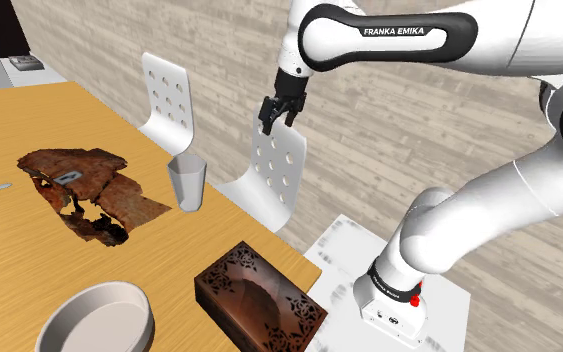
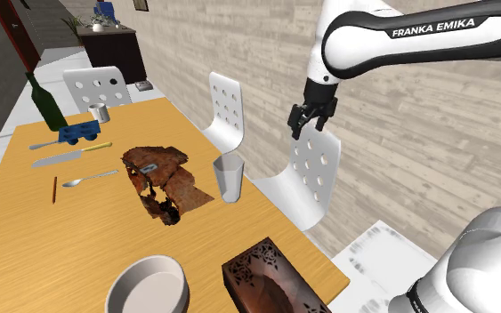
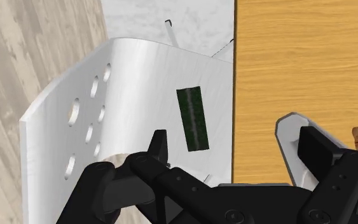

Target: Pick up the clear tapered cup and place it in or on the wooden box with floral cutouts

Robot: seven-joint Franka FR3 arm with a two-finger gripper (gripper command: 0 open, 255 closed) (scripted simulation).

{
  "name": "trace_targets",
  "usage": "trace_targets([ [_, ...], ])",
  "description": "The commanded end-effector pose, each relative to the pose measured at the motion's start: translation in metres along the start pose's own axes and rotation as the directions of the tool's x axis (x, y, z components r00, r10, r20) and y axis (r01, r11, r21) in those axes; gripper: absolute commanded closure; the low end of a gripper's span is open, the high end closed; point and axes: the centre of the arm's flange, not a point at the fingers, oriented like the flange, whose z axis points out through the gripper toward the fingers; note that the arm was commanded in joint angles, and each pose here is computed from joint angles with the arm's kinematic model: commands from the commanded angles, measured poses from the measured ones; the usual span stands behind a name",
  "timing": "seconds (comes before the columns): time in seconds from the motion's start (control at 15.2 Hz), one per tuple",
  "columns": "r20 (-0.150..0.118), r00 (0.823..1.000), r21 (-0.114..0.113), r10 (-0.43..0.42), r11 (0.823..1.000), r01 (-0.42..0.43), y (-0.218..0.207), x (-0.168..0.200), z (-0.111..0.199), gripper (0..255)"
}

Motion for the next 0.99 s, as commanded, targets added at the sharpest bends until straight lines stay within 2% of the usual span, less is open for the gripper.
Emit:
trace_targets([
  [0.0,0.011,1.0,0.01,-0.002,1.0,0.002,-0.011,0.02,0.016,0],
  [0.92,0.087,0.996,0.077,-0.021,0.997,0.015,-0.094,0.146,0.128,0],
])
